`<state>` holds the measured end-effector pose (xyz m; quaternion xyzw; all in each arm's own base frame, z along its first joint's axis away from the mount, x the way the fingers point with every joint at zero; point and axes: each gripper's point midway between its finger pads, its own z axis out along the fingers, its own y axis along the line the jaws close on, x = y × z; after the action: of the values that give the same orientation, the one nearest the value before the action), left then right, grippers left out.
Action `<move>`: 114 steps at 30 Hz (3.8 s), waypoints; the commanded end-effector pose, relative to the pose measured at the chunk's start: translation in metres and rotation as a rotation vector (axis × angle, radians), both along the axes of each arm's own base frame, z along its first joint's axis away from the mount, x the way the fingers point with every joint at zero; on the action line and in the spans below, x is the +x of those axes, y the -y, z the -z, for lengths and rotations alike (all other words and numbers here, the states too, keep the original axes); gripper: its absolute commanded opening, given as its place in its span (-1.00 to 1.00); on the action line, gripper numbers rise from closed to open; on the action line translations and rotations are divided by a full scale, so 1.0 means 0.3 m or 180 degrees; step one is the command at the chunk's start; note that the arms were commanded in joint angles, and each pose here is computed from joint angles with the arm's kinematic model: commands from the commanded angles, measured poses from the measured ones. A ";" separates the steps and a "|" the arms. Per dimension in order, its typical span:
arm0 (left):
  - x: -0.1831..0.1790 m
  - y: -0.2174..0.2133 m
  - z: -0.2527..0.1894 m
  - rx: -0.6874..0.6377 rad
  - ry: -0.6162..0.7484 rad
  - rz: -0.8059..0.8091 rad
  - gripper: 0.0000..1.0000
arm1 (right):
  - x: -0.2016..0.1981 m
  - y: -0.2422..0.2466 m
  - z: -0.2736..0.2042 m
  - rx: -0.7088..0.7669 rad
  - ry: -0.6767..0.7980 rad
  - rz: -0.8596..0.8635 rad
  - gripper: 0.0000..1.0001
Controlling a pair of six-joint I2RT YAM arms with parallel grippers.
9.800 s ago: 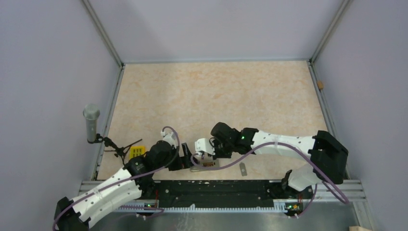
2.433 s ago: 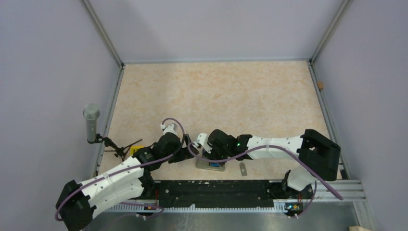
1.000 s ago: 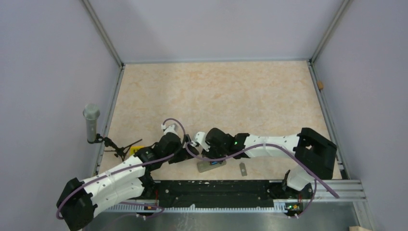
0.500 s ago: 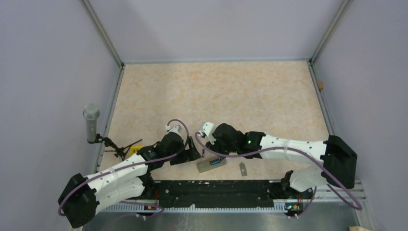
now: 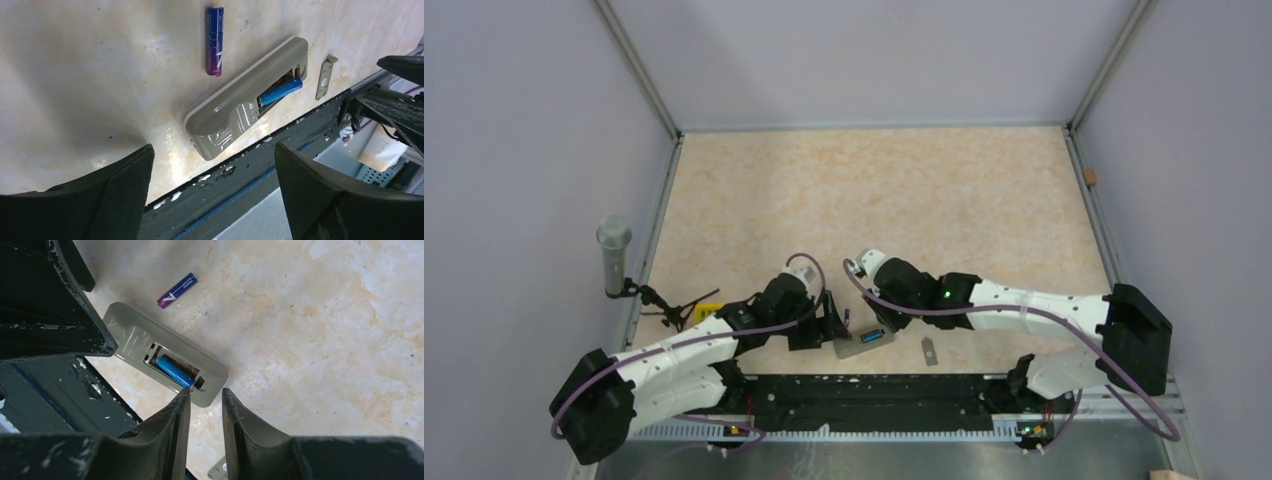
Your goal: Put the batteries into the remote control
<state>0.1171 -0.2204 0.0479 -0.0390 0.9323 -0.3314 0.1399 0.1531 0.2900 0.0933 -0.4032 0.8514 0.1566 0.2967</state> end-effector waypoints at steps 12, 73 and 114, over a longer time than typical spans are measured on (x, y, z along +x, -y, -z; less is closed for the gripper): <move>-0.014 0.076 0.035 -0.0389 -0.0306 -0.0045 0.60 | -0.026 -0.013 -0.009 0.0345 -0.0281 0.0327 -0.48; 0.018 0.070 0.090 -0.0113 -0.0316 -0.0079 -0.25 | -0.049 0.041 0.160 0.0115 -0.0913 0.0878 -0.73; 0.022 0.080 0.093 -0.0129 -0.0312 -0.0037 -0.26 | -0.117 0.042 0.255 -0.0343 -0.1070 0.0610 -0.98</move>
<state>0.1199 -0.2468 0.0264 -0.0702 0.9252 -0.3628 0.0867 0.1208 0.2995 0.0347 -0.2826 0.9211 0.2167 0.1571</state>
